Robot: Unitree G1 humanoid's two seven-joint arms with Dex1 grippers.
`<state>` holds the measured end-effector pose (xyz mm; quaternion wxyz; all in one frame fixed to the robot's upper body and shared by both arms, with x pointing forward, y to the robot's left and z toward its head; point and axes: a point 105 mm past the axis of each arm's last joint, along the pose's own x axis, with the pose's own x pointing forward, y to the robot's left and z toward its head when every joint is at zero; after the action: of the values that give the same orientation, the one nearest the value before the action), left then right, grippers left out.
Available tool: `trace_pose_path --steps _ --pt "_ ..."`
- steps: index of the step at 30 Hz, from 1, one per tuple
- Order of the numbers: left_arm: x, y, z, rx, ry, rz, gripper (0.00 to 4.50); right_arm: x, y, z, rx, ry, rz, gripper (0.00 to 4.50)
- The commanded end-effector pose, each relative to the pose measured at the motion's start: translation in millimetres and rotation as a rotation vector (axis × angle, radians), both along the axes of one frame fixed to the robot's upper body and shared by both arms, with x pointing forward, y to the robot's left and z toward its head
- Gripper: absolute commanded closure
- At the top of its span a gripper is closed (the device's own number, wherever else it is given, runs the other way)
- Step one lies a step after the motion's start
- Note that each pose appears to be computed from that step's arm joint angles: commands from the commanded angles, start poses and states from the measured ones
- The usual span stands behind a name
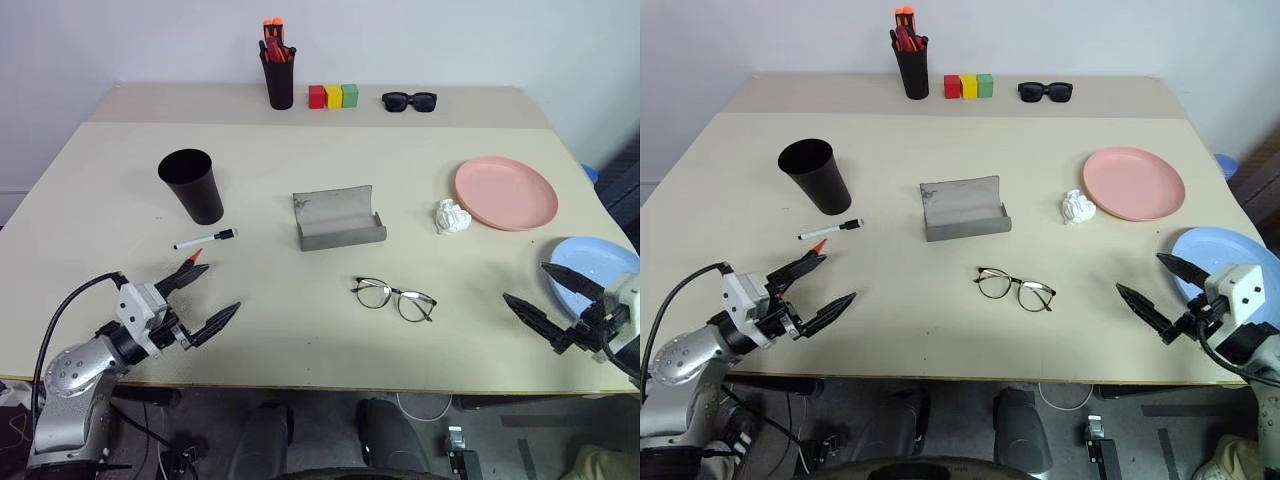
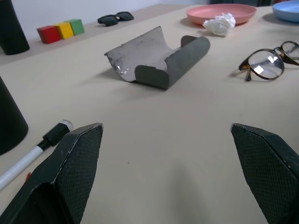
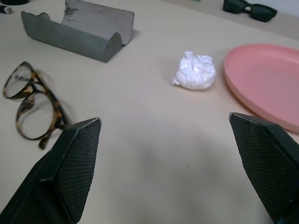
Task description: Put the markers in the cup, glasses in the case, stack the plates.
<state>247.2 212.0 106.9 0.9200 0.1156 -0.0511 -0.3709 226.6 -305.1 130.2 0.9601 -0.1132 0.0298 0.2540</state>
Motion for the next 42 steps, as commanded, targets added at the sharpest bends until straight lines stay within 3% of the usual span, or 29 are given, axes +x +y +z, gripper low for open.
trace_pose_path --steps 1,9,16,23,33,40,42 --pt "-1 -8 6 0.004 -0.019 -0.027 0.00 -4 1 14 -0.015 -0.043 0.016 0.02" --pt "-1 -10 8 0.001 -0.012 -0.017 0.00 -11 9 10 -0.011 -0.027 0.045 0.02" --pt "-17 10 2 0.012 0.025 0.037 0.00 -20 36 1 0.005 -0.012 0.114 0.02" --pt "-14 -9 14 -0.045 0.008 0.047 0.00 -16 53 4 0.022 -0.003 0.207 0.02" --pt "-13 16 31 -0.138 0.142 0.373 0.00 2 56 8 0.017 -0.001 0.302 0.02" --pt "-9 66 41 -0.124 0.217 0.671 0.00 16 87 13 0.003 -0.034 0.458 0.02" --pt "-9 78 40 -0.093 0.316 0.725 0.00 20 97 16 0.000 -0.045 0.507 0.02"
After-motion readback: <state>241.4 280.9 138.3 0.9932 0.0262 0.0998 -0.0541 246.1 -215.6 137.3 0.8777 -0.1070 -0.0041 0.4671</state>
